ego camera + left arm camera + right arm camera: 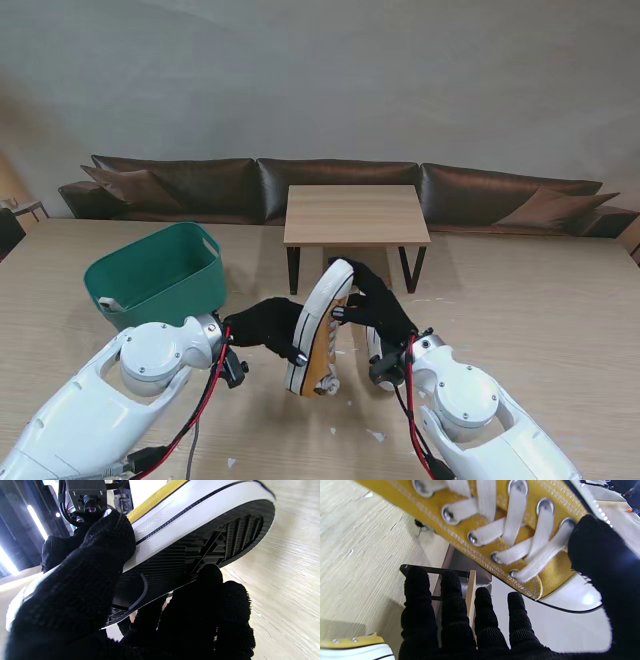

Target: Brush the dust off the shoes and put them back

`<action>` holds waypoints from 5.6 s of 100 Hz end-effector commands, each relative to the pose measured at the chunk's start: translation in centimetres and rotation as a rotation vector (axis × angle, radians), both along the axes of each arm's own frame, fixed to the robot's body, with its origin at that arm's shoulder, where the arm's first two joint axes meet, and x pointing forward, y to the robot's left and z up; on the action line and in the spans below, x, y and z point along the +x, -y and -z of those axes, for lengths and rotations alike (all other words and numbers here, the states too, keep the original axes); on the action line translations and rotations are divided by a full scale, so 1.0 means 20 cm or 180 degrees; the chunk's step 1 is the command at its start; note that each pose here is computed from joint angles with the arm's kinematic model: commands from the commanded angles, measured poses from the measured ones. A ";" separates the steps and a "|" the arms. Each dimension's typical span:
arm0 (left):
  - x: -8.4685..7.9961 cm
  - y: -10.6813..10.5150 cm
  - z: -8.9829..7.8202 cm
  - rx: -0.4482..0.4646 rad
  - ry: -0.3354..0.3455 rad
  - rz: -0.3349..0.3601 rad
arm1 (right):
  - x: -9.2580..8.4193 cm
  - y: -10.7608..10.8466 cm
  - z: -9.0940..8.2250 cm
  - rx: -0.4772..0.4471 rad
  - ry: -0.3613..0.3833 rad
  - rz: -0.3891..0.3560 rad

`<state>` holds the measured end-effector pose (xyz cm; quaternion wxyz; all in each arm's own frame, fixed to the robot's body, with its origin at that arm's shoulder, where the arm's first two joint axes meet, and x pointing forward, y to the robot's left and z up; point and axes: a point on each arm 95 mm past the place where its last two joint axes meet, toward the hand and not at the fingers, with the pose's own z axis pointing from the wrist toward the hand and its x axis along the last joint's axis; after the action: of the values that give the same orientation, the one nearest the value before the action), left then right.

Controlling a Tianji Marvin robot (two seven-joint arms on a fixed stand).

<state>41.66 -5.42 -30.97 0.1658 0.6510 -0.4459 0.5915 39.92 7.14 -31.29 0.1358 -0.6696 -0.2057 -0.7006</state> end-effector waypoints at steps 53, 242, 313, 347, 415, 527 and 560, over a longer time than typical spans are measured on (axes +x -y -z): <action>0.01 0.02 0.01 -0.0233 -0.0172 -0.0184 | -0.10 -0.08 -0.02 0.0243 -0.0062 -0.0026; -0.36 -0.37 0.04 0.0814 0.0381 -0.1740 | -0.20 -0.59 0.14 -0.0328 -0.0414 0.0938; -0.42 -0.40 0.06 0.0891 0.0360 -0.1863 | 0.01 -0.75 0.25 -0.1087 -0.0619 0.1095; -0.41 -0.38 0.08 0.0878 0.0270 -0.1835 | 0.05 -0.77 0.30 -0.1649 -0.0592 0.1281; -0.39 -0.38 0.10 0.0870 0.0227 -0.1737 | 0.02 -0.77 0.29 -0.2225 -0.0674 0.1478; -0.38 -0.28 0.05 0.0952 0.0280 -0.1340 | -0.22 -0.54 -0.10 -0.1303 -0.0526 0.1398; -0.42 -0.20 -0.02 0.1048 0.0461 -0.1060 | -0.23 -0.32 -0.15 -0.1384 0.0053 0.0895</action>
<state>33.74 -0.54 -31.19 -0.0886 0.7003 -0.4159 0.5734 35.55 14.56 -28.11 -0.1087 -0.7034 -0.2561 -0.6541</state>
